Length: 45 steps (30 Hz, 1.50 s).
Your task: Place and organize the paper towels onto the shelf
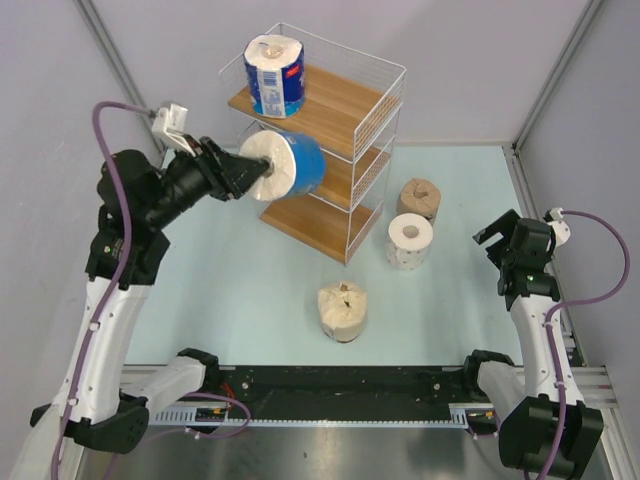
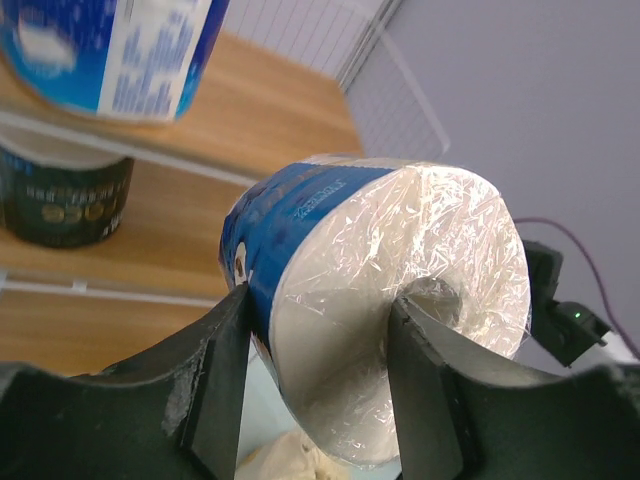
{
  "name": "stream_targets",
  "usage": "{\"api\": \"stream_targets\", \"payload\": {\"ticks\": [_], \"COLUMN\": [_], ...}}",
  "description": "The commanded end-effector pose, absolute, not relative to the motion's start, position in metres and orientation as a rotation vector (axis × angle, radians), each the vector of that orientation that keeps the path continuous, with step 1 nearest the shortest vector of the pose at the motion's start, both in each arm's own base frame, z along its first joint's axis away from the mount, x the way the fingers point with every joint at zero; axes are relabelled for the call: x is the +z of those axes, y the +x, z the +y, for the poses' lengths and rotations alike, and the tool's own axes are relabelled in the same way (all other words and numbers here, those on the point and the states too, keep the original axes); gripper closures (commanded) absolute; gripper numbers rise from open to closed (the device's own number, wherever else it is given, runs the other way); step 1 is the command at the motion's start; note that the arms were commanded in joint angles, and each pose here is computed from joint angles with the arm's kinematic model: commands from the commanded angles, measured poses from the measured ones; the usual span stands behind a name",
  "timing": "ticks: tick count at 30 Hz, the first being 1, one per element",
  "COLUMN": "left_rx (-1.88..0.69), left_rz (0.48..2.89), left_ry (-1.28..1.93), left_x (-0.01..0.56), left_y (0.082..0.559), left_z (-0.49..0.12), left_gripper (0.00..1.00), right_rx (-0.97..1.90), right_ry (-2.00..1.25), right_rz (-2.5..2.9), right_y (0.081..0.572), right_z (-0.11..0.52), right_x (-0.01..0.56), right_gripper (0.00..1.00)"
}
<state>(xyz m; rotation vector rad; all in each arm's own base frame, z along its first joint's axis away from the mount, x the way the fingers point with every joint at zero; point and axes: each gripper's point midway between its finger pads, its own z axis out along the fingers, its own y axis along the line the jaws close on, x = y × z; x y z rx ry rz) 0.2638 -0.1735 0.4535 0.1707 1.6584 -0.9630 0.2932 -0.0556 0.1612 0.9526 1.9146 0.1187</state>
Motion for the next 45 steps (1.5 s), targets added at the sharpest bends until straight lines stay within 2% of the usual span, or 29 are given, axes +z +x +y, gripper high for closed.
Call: {"api": "stream_targets", "payload": {"ticks": [1, 12, 22, 36, 45], "left_rx": [-0.992, -1.016, -0.995, -0.981, -0.968], "left_rz": [1.458, 1.368, 1.361, 1.421, 1.436], "left_ry": [0.235, 0.269, 0.223, 0.199, 0.184], "left_x": [0.527, 0.572, 0.573, 0.549, 0.538], "left_y": [0.259, 0.304, 0.335, 0.355, 0.363], "left_z": [-0.178, -0.195, -0.197, -0.200, -0.200], "left_gripper": [0.64, 0.64, 0.66, 0.62, 0.48], "right_rx": [0.133, 0.090, 0.086, 0.085, 0.085], "right_ry": [0.940, 0.938, 0.948, 0.956, 0.950], "right_rz": [1.874, 1.863, 1.865, 1.875, 1.875], "right_y": [0.295, 0.286, 0.287, 0.288, 0.289], "right_z": [-0.056, -0.064, -0.066, -0.067, -0.068], "right_x": [0.172, 0.177, 0.174, 0.171, 0.171], "right_gripper": [0.00, 0.00, 0.00, 0.00, 0.00]}}
